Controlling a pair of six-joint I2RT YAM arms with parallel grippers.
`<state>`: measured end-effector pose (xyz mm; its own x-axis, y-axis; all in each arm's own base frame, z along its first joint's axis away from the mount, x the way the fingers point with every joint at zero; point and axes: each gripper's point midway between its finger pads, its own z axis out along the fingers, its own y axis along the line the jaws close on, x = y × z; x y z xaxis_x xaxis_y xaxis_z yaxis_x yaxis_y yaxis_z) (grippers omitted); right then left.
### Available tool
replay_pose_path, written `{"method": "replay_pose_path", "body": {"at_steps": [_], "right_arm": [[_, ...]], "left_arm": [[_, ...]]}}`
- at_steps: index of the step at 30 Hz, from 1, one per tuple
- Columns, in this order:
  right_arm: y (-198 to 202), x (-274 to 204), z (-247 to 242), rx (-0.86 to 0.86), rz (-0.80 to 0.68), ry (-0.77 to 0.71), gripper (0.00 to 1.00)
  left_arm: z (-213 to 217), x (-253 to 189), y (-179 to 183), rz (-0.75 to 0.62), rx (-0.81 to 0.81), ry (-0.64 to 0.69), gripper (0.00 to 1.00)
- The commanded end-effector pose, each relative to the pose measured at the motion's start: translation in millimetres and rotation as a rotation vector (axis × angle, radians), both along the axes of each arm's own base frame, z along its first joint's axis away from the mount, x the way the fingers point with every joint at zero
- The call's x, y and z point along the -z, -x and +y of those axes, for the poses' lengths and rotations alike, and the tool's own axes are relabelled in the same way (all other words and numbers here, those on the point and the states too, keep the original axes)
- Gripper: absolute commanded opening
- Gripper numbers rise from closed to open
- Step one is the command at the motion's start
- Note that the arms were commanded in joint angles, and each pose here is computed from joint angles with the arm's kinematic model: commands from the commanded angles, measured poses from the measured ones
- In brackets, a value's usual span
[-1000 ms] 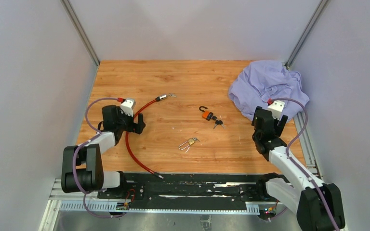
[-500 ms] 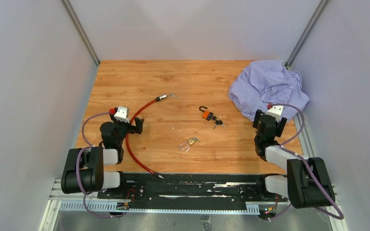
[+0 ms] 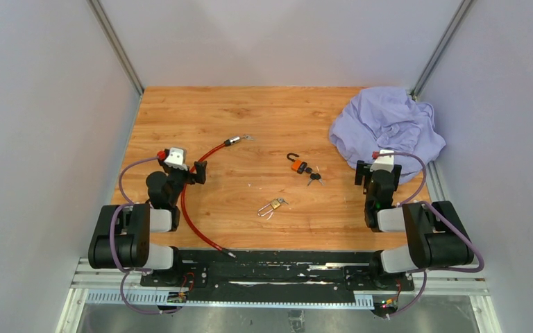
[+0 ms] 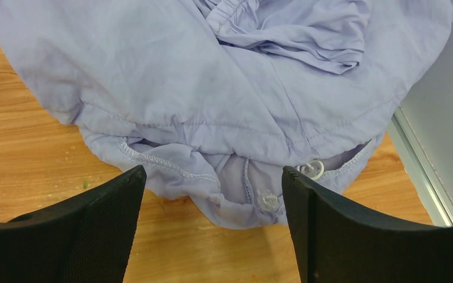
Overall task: Unlock with the key
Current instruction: Reset both arms
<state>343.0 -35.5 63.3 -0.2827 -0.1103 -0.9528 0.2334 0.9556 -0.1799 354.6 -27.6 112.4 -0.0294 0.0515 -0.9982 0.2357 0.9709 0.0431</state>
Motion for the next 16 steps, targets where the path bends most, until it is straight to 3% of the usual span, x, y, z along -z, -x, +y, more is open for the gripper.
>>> {"method": "replay_pose_path", "body": {"at_steps": [1,16], "right_arm": [[-5.4,-9.9,-1.0,-0.006,-0.031,0.008,0.84],[-5.6,-10.2,-1.5,-0.006,-0.039,0.012,0.85]], "left_arm": [[2.0,2.5,-0.4,0.006,-0.014,-0.016,0.98],[-2.6,5.5,0.1,0.018,-0.023,-0.057,0.98]]}}
